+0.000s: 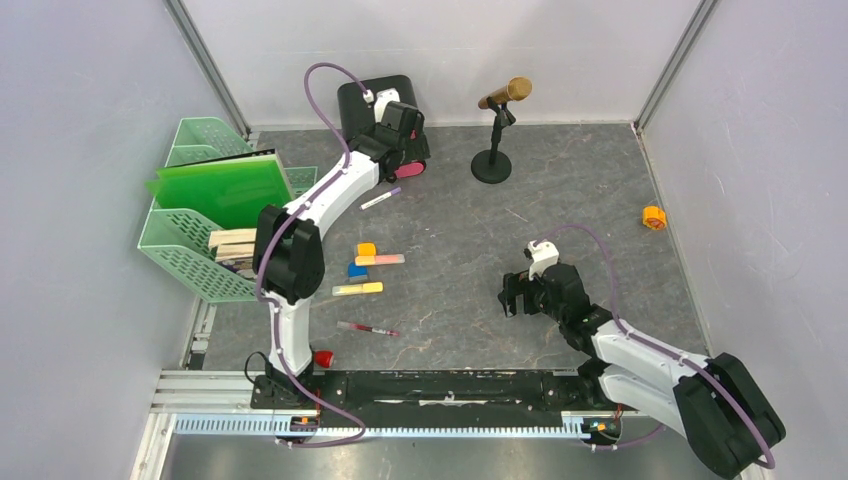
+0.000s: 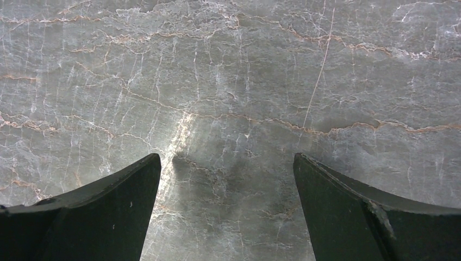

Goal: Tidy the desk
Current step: Open the drawer in the storage box.

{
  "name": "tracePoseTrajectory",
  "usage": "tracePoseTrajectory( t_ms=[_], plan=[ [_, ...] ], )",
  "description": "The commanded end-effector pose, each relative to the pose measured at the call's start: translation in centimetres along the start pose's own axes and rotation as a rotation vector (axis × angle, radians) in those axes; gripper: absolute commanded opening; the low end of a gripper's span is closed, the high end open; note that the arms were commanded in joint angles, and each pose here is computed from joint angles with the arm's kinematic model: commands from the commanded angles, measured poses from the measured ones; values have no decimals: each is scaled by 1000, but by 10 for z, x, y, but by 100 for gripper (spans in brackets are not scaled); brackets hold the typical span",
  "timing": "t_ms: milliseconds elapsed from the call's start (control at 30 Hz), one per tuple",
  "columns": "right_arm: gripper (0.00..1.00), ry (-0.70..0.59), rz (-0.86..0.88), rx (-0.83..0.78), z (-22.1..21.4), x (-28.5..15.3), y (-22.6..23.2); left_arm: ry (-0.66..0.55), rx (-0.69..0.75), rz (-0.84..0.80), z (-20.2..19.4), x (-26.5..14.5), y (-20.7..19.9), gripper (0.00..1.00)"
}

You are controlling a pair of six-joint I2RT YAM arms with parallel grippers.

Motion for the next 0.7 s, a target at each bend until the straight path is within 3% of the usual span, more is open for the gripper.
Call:
tracePoseTrajectory(
  t_ms=[0, 233, 433, 667],
  plan=[
    [98, 115, -7, 11, -22, -2, -2, -109, 8, 103, 21, 3, 7, 100],
    [98, 133, -12, 10, -23, 0, -3, -128, 21, 133, 24, 15, 11, 94],
    [98, 139, -20, 9, -23, 1, -4, -103, -14, 131, 26, 30, 24, 70],
    [98, 159, -20, 5, -24, 2, -4, -114, -16, 139, 29, 40, 32, 60]
  ],
)
Point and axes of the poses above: each gripper's point midway between its finger pads, its own x axis out along the fingers, its own y axis along the line the jaws close on, z = x × y, the point moved 7 cm from there along -x, back along the fingers, and after that the axes turned 4 degrees about -x, right-handed, at the moved point
